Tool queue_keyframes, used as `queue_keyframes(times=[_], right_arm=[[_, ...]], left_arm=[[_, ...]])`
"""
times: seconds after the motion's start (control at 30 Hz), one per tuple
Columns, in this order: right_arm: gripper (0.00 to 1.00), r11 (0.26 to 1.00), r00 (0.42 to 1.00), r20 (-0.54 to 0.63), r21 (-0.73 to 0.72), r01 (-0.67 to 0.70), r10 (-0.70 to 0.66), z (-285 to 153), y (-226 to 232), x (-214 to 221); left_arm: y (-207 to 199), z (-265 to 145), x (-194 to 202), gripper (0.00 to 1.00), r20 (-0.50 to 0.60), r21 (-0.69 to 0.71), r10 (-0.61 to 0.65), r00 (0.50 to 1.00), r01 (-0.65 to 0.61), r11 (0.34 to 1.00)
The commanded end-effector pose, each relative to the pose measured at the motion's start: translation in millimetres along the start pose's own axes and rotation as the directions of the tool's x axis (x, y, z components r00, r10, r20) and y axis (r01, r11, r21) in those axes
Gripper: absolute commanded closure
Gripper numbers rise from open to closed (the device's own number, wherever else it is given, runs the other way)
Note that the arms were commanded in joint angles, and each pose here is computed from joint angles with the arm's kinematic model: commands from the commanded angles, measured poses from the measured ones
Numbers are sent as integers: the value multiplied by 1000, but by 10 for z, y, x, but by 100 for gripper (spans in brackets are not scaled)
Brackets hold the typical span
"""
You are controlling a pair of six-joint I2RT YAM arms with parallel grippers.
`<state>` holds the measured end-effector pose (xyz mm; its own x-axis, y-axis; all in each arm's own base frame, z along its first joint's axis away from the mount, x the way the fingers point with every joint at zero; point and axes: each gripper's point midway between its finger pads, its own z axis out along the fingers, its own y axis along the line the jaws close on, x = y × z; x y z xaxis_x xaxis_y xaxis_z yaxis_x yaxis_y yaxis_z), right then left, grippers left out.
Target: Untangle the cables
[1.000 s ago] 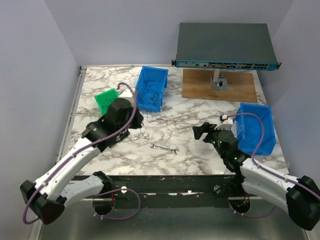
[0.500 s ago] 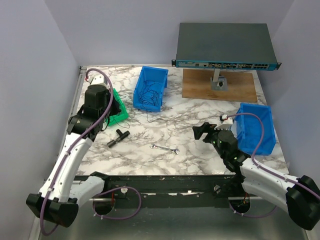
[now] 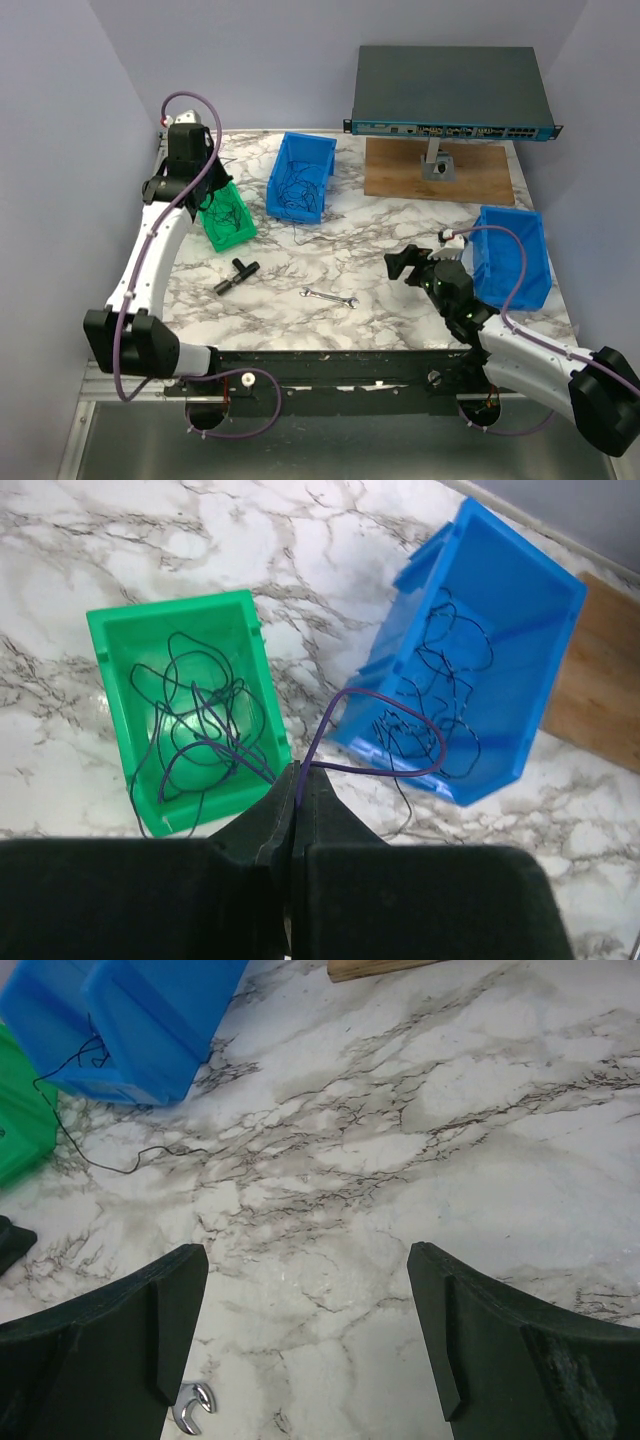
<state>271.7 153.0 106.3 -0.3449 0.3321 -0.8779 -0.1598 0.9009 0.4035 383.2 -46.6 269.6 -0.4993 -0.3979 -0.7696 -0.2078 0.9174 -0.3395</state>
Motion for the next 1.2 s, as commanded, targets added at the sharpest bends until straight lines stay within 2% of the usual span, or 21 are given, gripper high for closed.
queue_keyframes(times=[0.0,0.1,0.23,0.33,0.43,0.5,0.53,0.57,0.6,0.63,0.7,0.87,1.0,1.07,1.17], right_arm=[[11,1000,1000,18,-4,-21,21,13,21,-30],[11,1000,1000,20,-1,-24,24,11,16,-36],[11,1000,999,24,6,-26,26,-1,-3,-38],[11,1000,999,26,3,-29,29,-12,0,-43],[11,999,999,31,4,-34,34,-18,-2,-54],[11,999,999,30,3,-34,34,-17,-2,-52],[11,999,999,29,4,-34,34,-17,-4,-49],[12,999,999,30,4,-34,34,-17,-3,-53],[12,999,999,29,5,-34,34,-17,-2,-54],[13,999,999,28,5,-33,32,-19,-4,-48],[13,999,999,30,6,-34,33,-19,-6,-51],[13,999,999,25,5,-33,33,-11,-3,-42],[13,999,999,22,6,-31,31,-4,0,-39],[13,999,999,21,7,-31,31,-5,-3,-38],[13,999,999,23,7,-33,33,-10,-4,-40]], left_arm=[[235,512,-31,100,-33,-101,-24,999,20,995],[348,920,369,100,-178,-130,-94,980,71,989],[618,1287,808,100,-276,-232,-213,937,150,961],[906,1382,908,100,-284,-361,-303,910,192,913],[993,1453,982,96,-332,-416,-337,881,184,891],[989,1489,987,89,-356,-416,-329,875,166,894],[984,1489,972,82,-351,-409,-325,878,168,897],[971,1469,949,70,-338,-401,-323,884,176,899],[976,1443,937,66,-321,-401,-326,889,184,898],[976,1399,905,54,-304,-398,-325,896,190,897],[950,1311,838,42,-285,-387,-319,904,196,901],[753,1061,679,38,-253,-316,-241,937,156,936],[502,848,690,29,-247,-236,-165,955,106,966],[299,749,803,25,-265,-123,-87,960,56,991],[18,620,1020,21,-236,20,12,972,-7,1000]])
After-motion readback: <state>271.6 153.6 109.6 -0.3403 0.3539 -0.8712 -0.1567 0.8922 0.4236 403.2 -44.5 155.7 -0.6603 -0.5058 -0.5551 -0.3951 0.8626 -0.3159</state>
